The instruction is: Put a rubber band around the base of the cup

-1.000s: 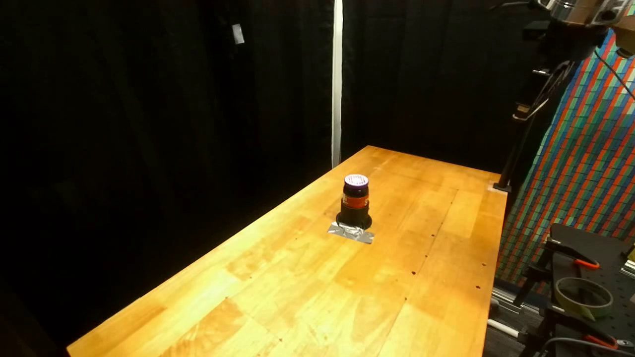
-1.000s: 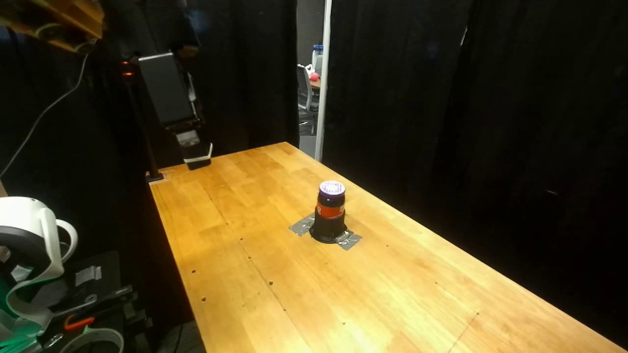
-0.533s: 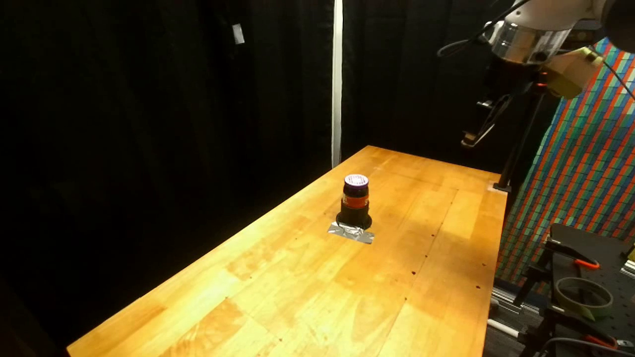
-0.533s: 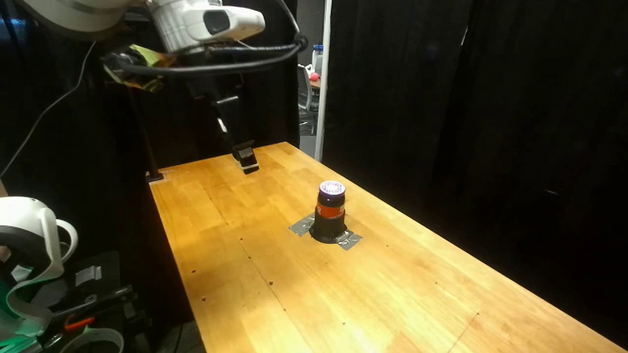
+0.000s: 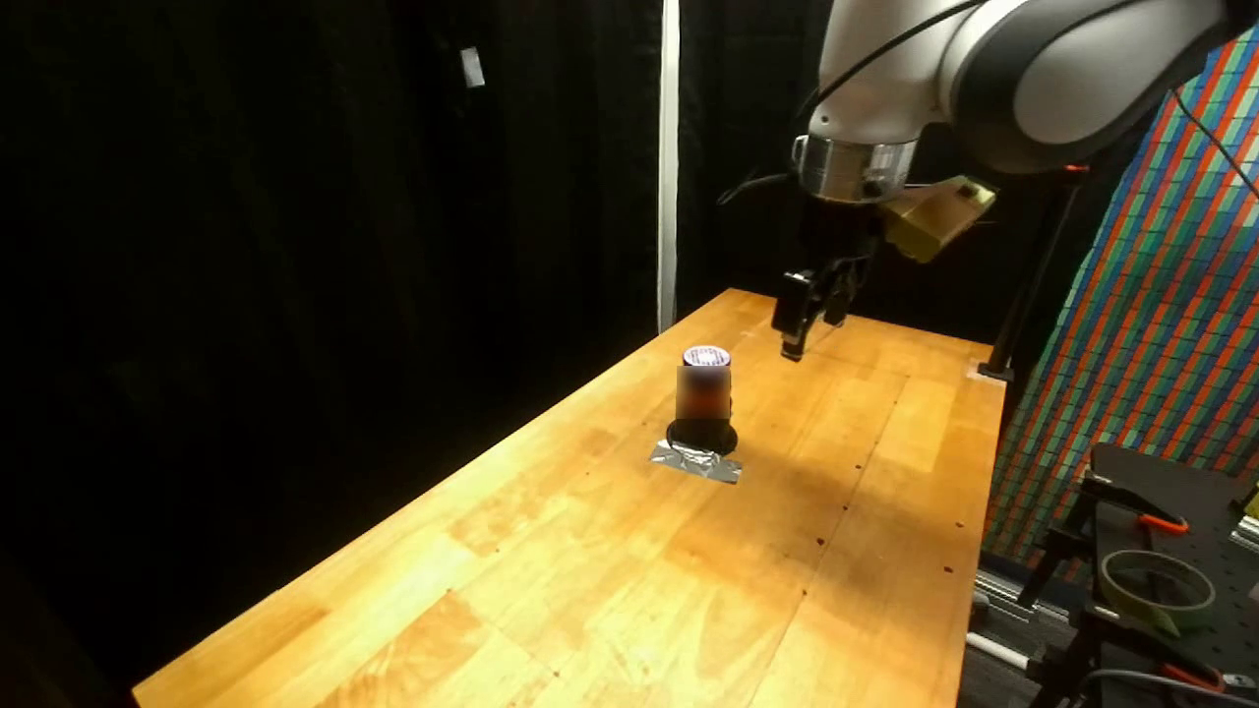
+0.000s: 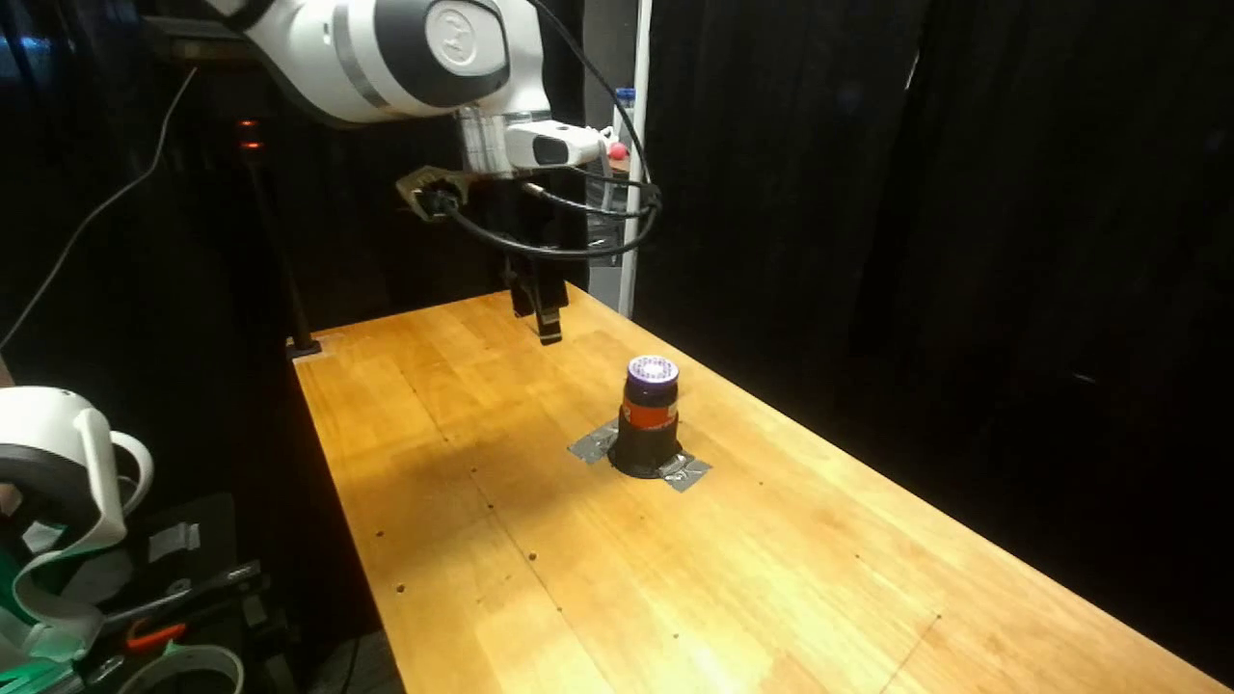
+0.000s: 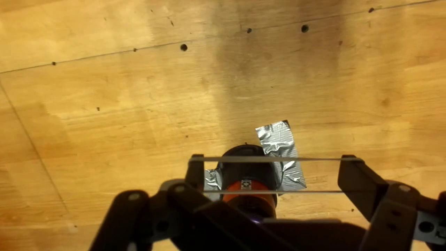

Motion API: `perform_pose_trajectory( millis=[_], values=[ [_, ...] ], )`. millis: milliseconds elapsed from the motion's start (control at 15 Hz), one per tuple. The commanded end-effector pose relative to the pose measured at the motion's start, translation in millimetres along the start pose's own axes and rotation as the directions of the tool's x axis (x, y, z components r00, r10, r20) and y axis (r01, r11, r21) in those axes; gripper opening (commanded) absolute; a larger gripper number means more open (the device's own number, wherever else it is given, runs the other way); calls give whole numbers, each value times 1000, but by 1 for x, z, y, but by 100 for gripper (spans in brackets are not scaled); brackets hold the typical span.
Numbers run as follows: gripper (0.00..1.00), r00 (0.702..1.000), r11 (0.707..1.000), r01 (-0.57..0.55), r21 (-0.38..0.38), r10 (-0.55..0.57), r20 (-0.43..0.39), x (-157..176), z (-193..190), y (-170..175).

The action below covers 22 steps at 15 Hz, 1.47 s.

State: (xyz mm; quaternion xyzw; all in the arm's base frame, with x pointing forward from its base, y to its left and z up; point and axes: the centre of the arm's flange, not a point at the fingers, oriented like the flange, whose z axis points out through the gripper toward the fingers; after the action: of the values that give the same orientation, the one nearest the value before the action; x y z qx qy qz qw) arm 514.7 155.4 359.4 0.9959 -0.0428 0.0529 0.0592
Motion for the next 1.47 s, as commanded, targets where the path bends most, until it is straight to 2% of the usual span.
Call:
perform_pose_trajectory(
  millis=[0,267,600,867,1133,1400],
  values=[
    [100,999,1000,-17,15,17,47,79,18,-40],
    [100,999,999,-20,34,19,31,137,47,-55],
    [100,998,999,-45,4,45,47,180,68,-35],
    [100,994,999,-49,-14,50,92,198,79,-12],
    [100,988,999,-34,29,29,152,204,94,-1],
    [100,981,999,-35,38,27,190,203,111,8]
  ],
)
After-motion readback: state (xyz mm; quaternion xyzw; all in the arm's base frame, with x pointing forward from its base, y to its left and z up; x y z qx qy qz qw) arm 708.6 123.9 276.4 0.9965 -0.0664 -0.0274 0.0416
